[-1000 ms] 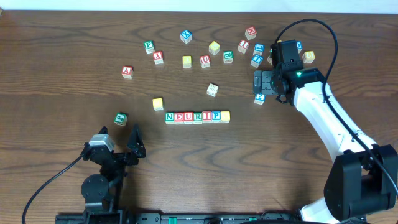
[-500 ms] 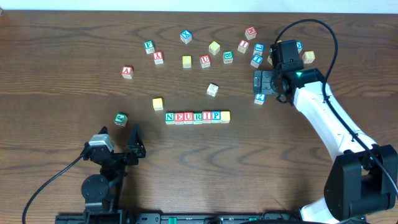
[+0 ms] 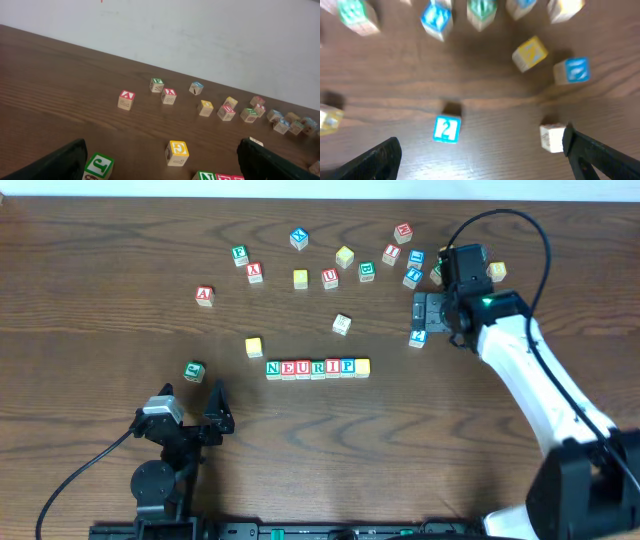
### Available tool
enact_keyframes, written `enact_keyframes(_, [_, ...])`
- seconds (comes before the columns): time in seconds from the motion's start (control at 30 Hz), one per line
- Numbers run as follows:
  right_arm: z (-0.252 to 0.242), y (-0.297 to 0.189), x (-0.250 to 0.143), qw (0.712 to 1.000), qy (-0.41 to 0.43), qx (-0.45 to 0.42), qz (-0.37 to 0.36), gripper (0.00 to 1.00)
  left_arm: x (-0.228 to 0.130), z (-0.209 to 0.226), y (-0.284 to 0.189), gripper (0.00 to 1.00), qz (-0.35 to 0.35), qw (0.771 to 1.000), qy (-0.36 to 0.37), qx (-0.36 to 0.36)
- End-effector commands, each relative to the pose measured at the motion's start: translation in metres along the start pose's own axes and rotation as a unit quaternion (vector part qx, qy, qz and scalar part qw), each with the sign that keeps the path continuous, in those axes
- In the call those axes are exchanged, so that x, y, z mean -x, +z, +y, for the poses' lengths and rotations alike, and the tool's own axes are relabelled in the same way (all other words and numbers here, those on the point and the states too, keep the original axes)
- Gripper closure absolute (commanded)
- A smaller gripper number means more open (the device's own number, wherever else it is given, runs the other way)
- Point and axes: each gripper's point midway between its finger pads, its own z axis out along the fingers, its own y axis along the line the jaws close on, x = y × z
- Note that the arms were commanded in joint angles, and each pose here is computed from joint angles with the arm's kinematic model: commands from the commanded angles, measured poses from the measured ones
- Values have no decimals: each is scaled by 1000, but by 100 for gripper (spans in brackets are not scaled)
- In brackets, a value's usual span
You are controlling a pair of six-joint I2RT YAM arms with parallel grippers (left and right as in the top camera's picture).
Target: Spell out NEURIPS
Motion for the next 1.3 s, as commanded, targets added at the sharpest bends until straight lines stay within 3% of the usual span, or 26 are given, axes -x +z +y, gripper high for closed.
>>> enact_keyframes(0.0, [-10, -35, 24, 997, 13, 0, -80, 1, -14, 1, 0, 6, 26, 1000, 6, -2])
enact_keyframes(0.13, [-12, -58, 34, 980, 41, 27, -192, 1, -14, 1, 0, 6, 26, 1000, 6, -2])
enact_keyframes(0.27, [-21, -69, 7, 964, 55, 43, -255, 1, -14, 1, 0, 6, 26, 1000, 6, -2])
enact_keyframes(0.47, [-18, -83, -35, 945, -26, 71, -319, 1, -14, 1, 0, 6, 26, 1000, 6, -2])
enact_keyframes(0.73, [-14, -95, -75, 923, -98, 94, -360, 1, -14, 1, 0, 6, 26, 1000, 6, -2])
enact_keyframes(1.27, [-22, -65, -142, 917, -109, 96, -372, 1, -14, 1, 0, 6, 26, 1000, 6, -2])
